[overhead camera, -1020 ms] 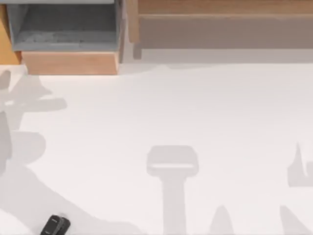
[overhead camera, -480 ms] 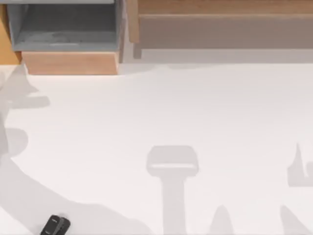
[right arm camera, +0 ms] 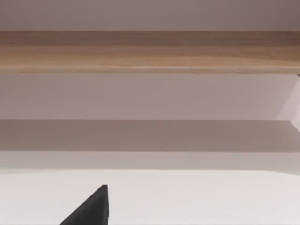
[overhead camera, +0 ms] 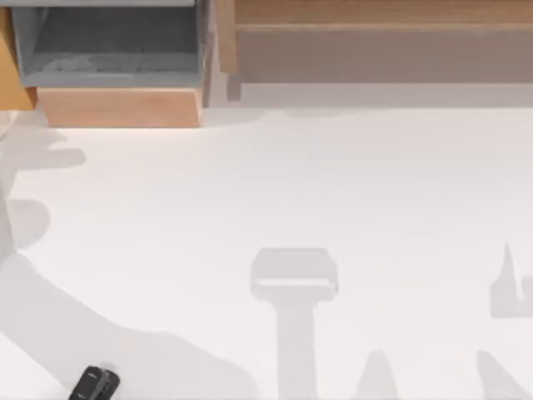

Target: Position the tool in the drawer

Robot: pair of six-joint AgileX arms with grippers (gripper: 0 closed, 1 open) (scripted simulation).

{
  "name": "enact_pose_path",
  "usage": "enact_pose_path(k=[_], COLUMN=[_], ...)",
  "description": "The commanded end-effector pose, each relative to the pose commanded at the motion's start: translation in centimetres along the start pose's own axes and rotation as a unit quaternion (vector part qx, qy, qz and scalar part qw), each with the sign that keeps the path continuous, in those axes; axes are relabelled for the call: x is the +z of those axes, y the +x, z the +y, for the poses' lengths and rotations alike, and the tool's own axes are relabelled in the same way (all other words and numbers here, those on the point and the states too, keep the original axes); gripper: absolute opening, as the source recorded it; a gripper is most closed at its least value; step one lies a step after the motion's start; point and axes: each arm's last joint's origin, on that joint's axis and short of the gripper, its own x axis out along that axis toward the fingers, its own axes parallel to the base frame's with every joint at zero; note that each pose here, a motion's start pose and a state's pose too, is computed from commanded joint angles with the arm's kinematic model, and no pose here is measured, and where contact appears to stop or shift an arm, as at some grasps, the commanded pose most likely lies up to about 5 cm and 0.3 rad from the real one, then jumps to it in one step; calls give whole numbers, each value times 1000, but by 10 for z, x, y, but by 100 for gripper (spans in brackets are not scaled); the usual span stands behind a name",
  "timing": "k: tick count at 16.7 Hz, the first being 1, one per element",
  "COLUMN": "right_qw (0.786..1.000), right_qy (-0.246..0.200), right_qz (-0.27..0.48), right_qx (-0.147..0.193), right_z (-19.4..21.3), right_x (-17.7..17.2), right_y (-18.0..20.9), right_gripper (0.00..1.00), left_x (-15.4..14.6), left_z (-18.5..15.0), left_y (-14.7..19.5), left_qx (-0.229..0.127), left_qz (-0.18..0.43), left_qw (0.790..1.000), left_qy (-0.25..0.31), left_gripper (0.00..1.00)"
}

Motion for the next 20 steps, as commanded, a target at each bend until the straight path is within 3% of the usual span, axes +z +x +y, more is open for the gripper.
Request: enact_pose_path(k=[3, 16, 20], right_qw=[1000, 1000, 1000], right_qy=[0, 0, 0], right_qz=[0, 0, 0], right_qx=[0, 0, 0], right_z=[0, 0, 0], right_x=[0, 0, 0], right_y=[0, 0, 0], right_gripper=[100, 100, 100], left_x=[0, 0, 0], left_z=[0, 0, 0], left_y=[0, 0, 0], left_qx=[0, 0, 0], left_qz=[0, 0, 0], left_qw=[1000, 1000, 1000], left_qy=[0, 0, 0], left_gripper=[100, 2, 0])
